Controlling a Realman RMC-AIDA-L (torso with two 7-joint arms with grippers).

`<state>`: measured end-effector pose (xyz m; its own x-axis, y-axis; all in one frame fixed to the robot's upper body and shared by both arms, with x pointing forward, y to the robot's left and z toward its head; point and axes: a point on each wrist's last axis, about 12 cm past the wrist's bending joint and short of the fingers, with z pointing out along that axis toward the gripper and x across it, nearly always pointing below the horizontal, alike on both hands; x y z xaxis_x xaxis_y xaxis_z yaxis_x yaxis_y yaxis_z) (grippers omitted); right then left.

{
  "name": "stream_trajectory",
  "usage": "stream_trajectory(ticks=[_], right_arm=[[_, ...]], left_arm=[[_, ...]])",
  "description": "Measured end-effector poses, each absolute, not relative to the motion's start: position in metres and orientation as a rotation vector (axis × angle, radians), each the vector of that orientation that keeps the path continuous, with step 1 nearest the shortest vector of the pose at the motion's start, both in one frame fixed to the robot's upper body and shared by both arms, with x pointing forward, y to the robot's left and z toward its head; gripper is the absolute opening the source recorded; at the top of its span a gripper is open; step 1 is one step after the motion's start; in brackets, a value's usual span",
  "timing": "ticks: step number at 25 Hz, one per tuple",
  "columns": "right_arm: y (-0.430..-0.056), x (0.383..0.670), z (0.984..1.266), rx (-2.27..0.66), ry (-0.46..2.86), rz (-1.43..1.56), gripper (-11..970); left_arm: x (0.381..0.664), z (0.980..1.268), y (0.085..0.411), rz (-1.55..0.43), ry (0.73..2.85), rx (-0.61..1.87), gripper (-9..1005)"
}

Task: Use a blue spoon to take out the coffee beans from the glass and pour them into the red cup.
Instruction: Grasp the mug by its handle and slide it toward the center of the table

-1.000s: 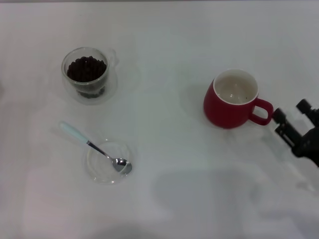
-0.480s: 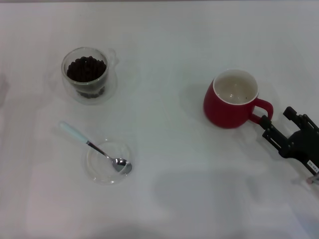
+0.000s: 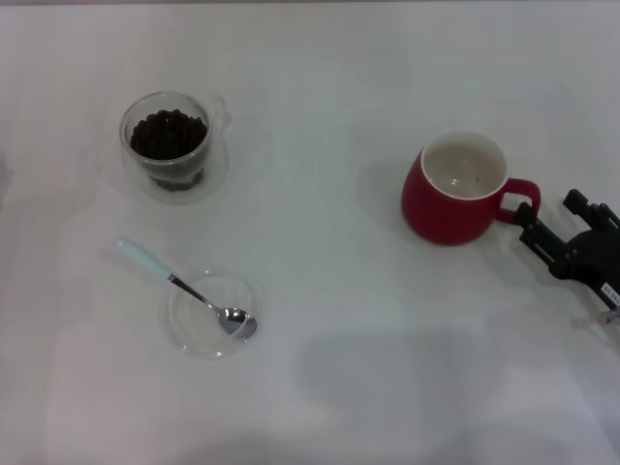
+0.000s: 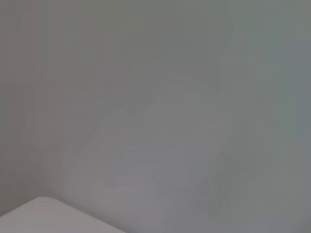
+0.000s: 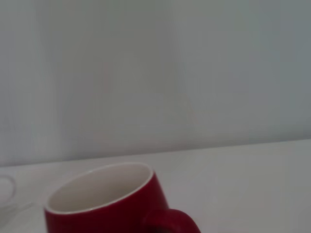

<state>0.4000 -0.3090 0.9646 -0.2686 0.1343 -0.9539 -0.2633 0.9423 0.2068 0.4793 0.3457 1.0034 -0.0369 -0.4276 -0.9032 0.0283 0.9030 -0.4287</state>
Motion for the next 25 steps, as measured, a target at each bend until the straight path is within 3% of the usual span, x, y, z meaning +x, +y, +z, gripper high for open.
stream_trajectory(ticks=[14,25], right_arm=[[-0.303,0.420,0.971,-0.085,1.771,0.389,779],[-0.304,0.430,0.972,-0.097,1.777,0.384,713]], left_arm=[[0.481,1.006,0.350,-0.366,1.553,-0.334,861],[0.481,1.007,0.352,-0.359,1.545,-0.343,862]])
